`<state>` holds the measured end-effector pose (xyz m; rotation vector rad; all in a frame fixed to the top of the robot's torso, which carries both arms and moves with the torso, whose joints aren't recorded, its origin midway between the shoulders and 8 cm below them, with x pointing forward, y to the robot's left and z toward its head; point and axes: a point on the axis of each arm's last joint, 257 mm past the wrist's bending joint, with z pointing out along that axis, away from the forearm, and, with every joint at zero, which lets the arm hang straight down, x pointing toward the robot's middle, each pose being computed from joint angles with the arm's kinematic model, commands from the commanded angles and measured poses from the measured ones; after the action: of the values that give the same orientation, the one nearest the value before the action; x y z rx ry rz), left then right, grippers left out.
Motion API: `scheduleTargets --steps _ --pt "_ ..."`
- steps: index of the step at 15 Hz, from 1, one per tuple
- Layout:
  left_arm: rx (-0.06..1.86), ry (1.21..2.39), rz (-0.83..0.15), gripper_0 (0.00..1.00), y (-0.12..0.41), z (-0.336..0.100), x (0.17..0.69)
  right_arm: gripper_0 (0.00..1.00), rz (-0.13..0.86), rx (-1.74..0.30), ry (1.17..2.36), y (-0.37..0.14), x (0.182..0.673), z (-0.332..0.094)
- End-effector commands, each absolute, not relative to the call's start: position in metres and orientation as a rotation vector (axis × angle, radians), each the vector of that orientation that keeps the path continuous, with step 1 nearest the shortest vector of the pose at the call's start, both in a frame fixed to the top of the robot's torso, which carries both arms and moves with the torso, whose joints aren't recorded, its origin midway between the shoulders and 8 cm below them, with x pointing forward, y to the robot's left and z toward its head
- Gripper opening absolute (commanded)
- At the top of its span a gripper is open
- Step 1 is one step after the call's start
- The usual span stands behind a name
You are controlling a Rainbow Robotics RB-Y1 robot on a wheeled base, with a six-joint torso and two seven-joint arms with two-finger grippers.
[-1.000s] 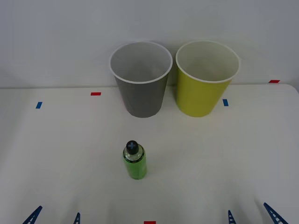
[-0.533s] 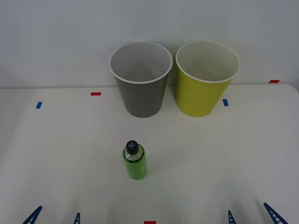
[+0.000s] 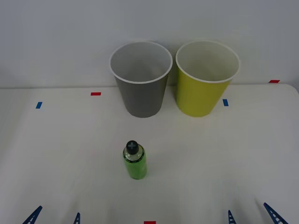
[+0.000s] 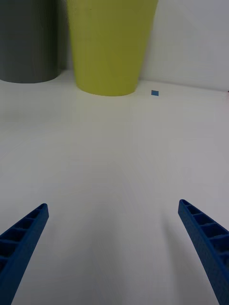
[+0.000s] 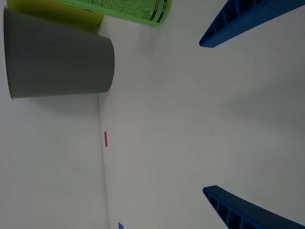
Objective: Put cans in the gray bin and PET bottles in the light green bin.
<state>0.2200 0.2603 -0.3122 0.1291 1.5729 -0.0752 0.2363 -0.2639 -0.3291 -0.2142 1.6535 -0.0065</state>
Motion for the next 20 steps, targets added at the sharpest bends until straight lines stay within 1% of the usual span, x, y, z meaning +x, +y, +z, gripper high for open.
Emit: scheduleTargets --steps 1,18,19,20 --pt "0.129 1.573 -0.075 1.0 0.26 -0.312 0.22 0.95 -0.006 -0.214 1.653 -0.264 0.236 -0.329" --pt "0.129 1.573 -0.075 1.0 0.26 -0.312 0.22 0.95 -0.006 -0.214 1.653 -0.264 0.236 -0.329" --pt "0.119 1.595 -0.085 1.0 0.255 -0.324 0.223 0.95 -0.006 -0.214 1.653 -0.264 0.236 -0.329" --pt "0.132 1.575 -0.088 1.0 0.256 -0.323 0.223 0.95 -0.006 -0.214 1.653 -0.264 0.236 -0.329"
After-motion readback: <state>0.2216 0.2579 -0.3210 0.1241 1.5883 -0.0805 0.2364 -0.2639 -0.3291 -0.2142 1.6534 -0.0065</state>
